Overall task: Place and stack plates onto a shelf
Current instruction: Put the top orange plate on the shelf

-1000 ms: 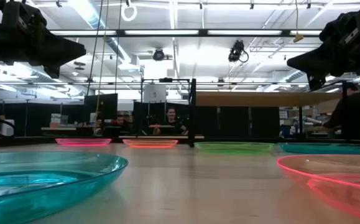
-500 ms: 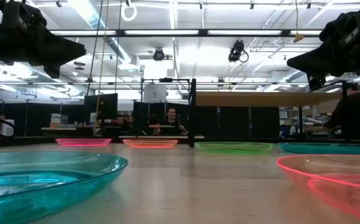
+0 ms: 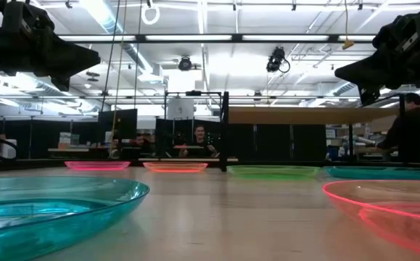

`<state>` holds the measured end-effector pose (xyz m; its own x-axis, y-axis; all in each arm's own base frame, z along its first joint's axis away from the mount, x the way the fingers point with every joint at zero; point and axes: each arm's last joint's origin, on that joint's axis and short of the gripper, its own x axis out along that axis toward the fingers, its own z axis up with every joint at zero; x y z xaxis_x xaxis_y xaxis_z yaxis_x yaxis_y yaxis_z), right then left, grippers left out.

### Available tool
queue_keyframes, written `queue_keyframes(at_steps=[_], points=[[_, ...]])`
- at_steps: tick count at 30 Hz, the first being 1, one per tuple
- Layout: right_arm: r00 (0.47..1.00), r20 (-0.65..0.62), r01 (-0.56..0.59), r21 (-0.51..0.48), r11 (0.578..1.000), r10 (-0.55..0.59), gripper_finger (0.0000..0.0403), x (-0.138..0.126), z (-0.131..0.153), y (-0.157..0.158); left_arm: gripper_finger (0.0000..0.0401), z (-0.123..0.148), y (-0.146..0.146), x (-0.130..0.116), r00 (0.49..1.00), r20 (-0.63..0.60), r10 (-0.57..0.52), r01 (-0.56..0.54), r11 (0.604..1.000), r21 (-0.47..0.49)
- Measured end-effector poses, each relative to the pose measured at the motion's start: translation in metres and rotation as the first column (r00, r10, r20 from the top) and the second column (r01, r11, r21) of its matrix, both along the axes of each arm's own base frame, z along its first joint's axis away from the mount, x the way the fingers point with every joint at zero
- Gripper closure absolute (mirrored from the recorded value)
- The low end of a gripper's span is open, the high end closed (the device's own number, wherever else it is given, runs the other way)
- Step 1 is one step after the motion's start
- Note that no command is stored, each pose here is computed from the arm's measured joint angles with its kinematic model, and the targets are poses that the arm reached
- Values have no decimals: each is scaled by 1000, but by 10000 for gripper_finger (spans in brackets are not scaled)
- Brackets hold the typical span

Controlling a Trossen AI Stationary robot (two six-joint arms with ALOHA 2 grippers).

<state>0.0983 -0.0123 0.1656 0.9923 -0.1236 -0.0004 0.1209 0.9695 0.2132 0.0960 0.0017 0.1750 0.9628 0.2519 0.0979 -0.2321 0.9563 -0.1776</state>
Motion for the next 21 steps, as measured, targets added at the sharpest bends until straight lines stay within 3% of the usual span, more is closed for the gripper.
queue_keyframes(at_steps=[16, 21], points=[[1000, 0, 0, 0, 1000, 0, 391, 0, 0, 0, 323, 0, 0, 0, 1000, 1, -1, 1, 1000, -4], [1000, 0, 0, 0, 1000, 0, 391, 0, 0, 0, 323, 0, 0, 0, 1000, 29, -9, 12, 995, -101]])
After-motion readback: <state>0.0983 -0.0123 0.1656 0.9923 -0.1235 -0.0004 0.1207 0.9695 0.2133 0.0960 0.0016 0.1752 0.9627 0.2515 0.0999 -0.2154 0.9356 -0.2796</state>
